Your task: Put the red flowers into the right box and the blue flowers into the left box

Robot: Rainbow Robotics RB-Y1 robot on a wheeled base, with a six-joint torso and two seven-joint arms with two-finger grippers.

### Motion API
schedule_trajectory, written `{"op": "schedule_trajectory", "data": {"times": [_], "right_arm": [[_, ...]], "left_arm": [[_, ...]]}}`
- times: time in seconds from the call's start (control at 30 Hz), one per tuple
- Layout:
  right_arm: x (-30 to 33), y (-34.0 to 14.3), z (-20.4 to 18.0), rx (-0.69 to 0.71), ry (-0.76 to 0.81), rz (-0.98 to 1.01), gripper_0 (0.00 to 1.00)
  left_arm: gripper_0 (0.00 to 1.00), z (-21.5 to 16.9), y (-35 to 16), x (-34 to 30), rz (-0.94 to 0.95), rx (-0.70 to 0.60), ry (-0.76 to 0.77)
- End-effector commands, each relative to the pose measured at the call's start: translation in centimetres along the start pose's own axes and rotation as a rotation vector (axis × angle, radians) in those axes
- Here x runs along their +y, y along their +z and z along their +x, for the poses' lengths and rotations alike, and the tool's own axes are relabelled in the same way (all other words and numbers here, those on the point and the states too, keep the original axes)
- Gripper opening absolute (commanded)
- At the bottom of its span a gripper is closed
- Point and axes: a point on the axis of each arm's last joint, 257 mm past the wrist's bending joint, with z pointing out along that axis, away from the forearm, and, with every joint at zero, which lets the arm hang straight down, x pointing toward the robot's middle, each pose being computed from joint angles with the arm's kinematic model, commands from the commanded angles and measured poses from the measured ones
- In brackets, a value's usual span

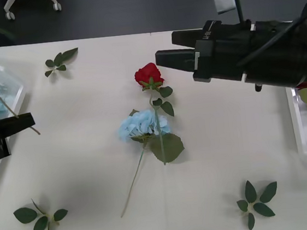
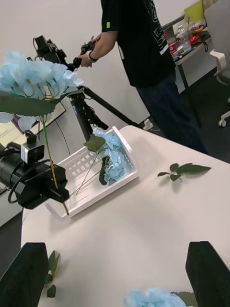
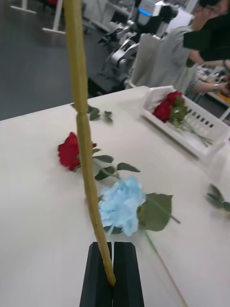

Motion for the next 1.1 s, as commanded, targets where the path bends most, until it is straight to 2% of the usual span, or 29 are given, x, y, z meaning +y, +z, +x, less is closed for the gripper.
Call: {"op": "schedule_trajectory", "data": {"times": [0.03,0.27,0.53,0.8,0.97,1.1], "right_arm": [[-0.3,-0.4,-1.7,0.011,0.077,-0.019,0.85],[-2.9,-1.9,-0.9,0.184,0.166,0.042,0.84],[-4.4,-1.4,0.4,0.369,0.369,0.206,0.84],[-4.9,0.9,1.5,0.440,0.573,0.349,0.85],[-5.5,3.1,2.6,0.448,0.642,0.429,0.85],[-6.3,4.4,4.1,0.465,0.659,0.489,0.85]], "left_arm": [[0.00,-0.4,-3.4,1.6,-0.136,0.081,-0.075],[0.00,0.4,-8.7,5.0,-0.385,0.154,-0.172],[0.00,1.3,-14.9,8.8,-0.644,0.196,-0.279],[0.00,3.5,-19.7,12.9,-0.897,0.250,-0.324],[0.00,4.9,-22.6,14.2,-1.015,0.324,-0.310],[0.00,5.7,-24.5,15.2,-1.096,0.336,-0.332]]}}
